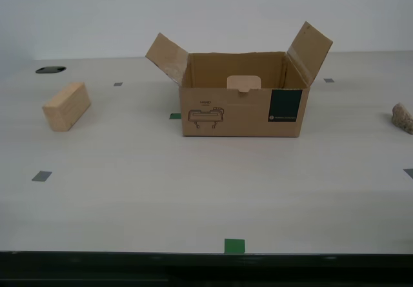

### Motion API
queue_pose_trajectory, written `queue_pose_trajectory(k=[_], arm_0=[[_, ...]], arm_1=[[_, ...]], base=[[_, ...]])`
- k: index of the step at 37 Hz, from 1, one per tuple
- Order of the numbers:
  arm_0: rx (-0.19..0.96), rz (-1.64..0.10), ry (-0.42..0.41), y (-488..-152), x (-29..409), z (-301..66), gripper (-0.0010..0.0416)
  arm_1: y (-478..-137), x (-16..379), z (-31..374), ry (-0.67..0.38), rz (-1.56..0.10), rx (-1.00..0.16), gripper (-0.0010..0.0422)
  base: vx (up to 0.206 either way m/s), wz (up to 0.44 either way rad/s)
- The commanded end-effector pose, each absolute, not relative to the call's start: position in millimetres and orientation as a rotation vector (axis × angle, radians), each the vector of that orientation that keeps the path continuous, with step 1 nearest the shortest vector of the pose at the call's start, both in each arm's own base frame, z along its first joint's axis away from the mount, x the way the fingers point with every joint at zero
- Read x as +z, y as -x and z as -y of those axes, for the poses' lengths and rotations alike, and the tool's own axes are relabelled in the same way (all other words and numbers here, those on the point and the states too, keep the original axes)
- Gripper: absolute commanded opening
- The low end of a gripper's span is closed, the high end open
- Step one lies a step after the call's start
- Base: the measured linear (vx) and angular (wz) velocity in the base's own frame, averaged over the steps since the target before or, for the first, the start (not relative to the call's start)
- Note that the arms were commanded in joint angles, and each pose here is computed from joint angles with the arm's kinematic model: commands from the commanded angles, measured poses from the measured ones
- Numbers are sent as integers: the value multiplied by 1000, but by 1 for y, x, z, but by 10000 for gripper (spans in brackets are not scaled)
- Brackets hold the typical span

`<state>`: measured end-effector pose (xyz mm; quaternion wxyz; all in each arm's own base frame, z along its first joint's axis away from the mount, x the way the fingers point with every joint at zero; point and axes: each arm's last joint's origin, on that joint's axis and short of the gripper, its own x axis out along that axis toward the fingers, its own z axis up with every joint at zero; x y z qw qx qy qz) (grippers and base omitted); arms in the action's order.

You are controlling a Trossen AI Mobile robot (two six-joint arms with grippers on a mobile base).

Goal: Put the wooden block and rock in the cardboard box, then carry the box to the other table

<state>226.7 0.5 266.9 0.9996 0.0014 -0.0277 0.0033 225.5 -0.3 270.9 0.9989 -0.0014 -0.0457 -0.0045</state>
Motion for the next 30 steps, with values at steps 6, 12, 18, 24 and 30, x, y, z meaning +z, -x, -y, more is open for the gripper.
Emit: queue_pose_trajectory(k=[6,12,18,24,30], arm_0=[[7,59,-2,-227,267,-1,0],[7,59,-2,-227,267,-1,0],[7,59,-2,-227,267,-1,0],[7,59,-2,-227,267,-1,1],[7,59,-2,-227,267,-1,0]], arm_1=[[-225,272,0,2,97,-9,0],[-225,272,0,2,97,-10,0],[-225,272,0,2,97,-9,0],[-225,272,0,2,97,-10,0],[-225,272,0,2,97,-10,0]], base=[[0,0],[0,0],[0,0],[0,0],[0,0]])
